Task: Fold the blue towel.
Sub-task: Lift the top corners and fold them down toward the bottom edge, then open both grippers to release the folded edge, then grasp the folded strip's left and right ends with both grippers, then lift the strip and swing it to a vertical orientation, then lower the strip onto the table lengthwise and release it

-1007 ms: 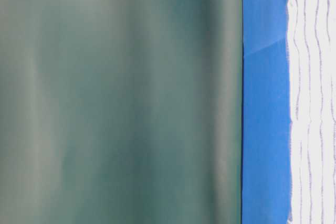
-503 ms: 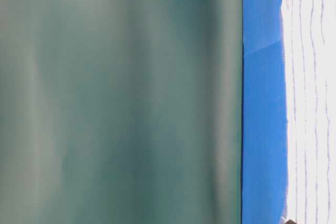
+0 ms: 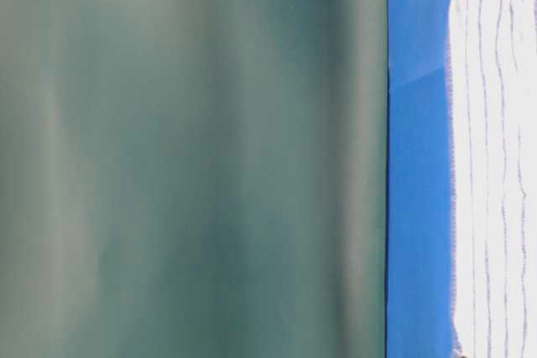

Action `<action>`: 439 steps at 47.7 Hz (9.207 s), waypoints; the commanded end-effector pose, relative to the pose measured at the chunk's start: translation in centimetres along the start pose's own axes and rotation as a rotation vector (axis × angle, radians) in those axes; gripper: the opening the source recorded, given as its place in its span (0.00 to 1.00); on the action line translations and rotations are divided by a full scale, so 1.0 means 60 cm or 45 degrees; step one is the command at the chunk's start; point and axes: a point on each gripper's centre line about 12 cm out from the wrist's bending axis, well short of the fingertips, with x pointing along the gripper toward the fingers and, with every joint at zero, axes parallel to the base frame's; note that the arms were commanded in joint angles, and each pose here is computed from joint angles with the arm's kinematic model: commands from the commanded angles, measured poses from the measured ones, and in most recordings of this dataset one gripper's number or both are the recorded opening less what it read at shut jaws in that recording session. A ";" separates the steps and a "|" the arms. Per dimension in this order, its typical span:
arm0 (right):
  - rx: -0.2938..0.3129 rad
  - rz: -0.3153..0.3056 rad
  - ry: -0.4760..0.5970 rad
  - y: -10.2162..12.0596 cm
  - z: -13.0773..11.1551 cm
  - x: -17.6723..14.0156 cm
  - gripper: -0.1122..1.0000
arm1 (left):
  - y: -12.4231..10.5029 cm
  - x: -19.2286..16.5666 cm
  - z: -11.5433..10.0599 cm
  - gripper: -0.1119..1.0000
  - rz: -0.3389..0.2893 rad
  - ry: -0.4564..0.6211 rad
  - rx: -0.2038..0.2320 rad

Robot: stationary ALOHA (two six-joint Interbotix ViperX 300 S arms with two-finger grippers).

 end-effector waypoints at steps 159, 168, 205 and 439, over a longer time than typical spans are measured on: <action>0.042 0.286 0.092 0.143 -0.011 -0.113 0.83 | -0.179 -0.094 0.056 0.73 -0.440 0.023 0.127; 0.000 0.202 0.186 0.135 -0.041 -0.083 0.83 | -0.170 -0.058 0.023 0.72 -0.399 0.076 0.121; -0.047 0.216 0.276 0.159 -0.060 -0.064 0.14 | -0.166 -0.028 -0.030 0.13 -0.350 0.279 0.146; -0.248 0.035 -0.060 0.092 0.275 0.194 0.10 | -0.456 0.027 0.112 0.13 -0.600 -0.343 -0.689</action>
